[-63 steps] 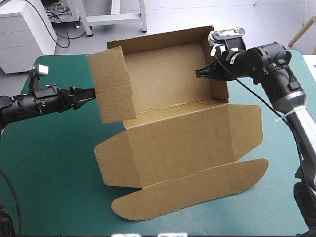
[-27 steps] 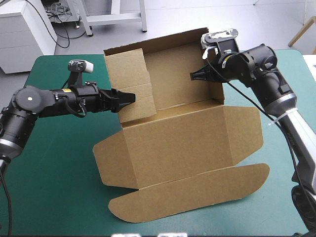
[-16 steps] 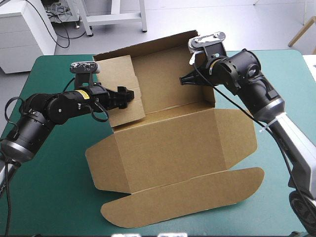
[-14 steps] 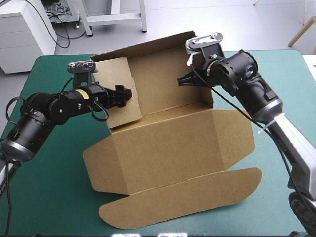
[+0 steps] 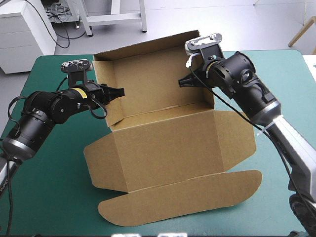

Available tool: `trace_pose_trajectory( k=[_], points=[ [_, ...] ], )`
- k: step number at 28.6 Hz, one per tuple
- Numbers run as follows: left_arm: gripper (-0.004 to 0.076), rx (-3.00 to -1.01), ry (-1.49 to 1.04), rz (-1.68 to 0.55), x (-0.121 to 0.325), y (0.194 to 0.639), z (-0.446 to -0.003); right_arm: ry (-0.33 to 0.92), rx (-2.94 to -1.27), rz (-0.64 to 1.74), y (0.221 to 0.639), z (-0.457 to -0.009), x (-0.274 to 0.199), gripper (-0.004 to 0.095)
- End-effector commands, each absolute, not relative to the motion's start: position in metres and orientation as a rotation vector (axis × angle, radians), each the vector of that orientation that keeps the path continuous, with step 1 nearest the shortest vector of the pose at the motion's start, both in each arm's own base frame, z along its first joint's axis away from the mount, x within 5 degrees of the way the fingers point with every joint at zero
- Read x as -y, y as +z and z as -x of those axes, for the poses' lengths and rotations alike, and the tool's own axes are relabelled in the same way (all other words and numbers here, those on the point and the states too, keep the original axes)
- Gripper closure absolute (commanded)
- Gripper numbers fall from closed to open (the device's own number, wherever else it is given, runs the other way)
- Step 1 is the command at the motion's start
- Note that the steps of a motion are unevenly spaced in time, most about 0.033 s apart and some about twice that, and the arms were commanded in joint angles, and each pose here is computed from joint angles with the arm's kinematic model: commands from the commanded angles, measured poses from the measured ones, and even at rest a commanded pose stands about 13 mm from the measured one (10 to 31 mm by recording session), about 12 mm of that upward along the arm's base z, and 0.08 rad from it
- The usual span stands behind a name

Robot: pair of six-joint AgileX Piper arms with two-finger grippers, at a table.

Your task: Fold the box

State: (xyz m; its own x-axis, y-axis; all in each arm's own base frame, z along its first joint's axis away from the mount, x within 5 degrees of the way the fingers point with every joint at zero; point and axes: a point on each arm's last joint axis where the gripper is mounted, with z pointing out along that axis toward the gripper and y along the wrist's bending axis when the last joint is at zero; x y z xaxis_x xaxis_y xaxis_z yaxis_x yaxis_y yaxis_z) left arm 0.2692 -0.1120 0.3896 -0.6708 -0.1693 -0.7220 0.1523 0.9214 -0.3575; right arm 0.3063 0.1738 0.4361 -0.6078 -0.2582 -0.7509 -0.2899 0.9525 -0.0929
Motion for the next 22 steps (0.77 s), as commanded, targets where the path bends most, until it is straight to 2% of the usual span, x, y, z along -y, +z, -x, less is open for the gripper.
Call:
trace_pose_trajectory(
  k=[1,10,12,17,22],
  points=[
    [0.0734,-2.079,-0.619,0.025,0.117,0.419,-0.265,0.162,-2.133,0.377,0.463,-0.294,-0.174,0.0914],
    [0.0734,-2.158,-0.558,-0.006,0.118,0.416,-0.270,0.152,-2.223,0.324,0.457,-0.292,-0.170,0.0914],
    [0.0734,-2.212,-0.517,-0.050,0.123,0.415,-0.280,0.140,-2.247,0.304,0.454,-0.295,-0.166,0.0914],
    [0.0734,-2.350,-0.440,-0.118,0.140,0.404,-0.317,0.271,-2.356,0.238,0.442,-0.311,-0.150,0.0914],
    [0.0734,-2.560,-0.349,-0.152,0.155,0.369,-0.356,0.226,-2.551,0.211,0.402,-0.339,-0.136,0.0914]
  ],
)
